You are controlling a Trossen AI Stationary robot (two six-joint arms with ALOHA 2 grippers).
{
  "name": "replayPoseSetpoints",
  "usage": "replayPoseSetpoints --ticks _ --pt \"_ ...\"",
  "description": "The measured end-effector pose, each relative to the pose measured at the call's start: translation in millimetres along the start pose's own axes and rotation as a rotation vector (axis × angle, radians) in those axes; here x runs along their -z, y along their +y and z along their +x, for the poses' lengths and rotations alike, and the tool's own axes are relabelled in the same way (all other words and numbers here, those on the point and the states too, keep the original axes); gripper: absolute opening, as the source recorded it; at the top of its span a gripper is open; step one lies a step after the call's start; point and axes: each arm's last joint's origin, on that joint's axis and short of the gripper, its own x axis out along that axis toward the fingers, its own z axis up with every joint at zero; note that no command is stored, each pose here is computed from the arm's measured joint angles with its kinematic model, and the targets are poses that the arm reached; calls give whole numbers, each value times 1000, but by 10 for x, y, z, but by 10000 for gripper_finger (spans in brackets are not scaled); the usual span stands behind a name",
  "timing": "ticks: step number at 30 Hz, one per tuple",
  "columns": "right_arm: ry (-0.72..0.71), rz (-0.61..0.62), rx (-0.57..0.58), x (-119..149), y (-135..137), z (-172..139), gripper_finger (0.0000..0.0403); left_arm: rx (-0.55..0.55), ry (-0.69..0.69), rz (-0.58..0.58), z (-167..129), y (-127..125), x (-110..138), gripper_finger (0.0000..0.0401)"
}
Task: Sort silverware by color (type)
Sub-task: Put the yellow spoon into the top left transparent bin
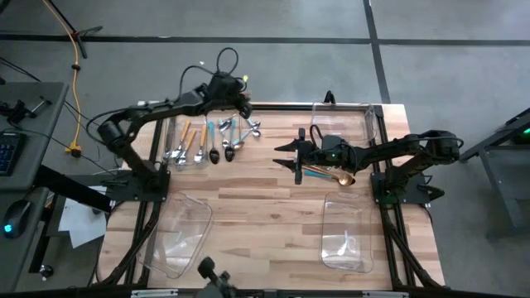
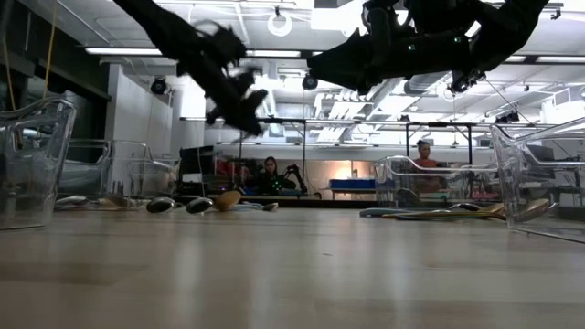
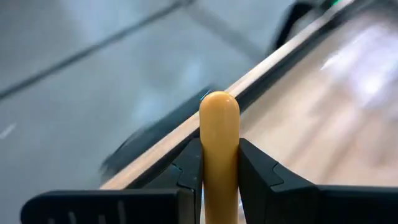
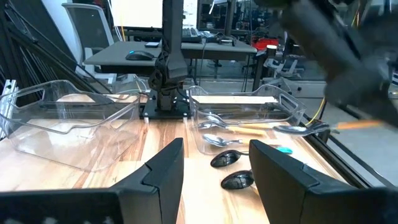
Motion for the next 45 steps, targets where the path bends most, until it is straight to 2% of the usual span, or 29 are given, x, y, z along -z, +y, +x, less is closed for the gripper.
replayPoseSetpoints --ticks 2,5,12,15,18,22,25,31,45 --pt "2 0 0 2 0 0 168 91 -121 27 -161 -121 -47 51" --pt "3 0 0 3 0 0 168 208 -259 61 -409 -321 26 51" --pt "3 -16 0 3 -1 0 168 451 -558 141 -1033 -725 539 51" --pt "-6 -17 1 -6 -1 0 168 592 -716 153 -1309 -817 748 51" --pt "-13 -16 1 -13 -1 0 168 674 -855 162 -1536 -844 919 51" --pt "-15 -16 2 -14 -2 0 168 694 -938 170 -1701 -830 1085 51" --pt "-15 -16 2 -15 -1 0 168 656 -947 182 -1738 -822 1168 51" --pt "-24 -24 3 -24 -2 -1 168 614 -976 190 -1771 -815 1160 51" --pt "-17 -16 39 -19 -12 -1 168 605 -980 209 -1768 -815 1162 51"
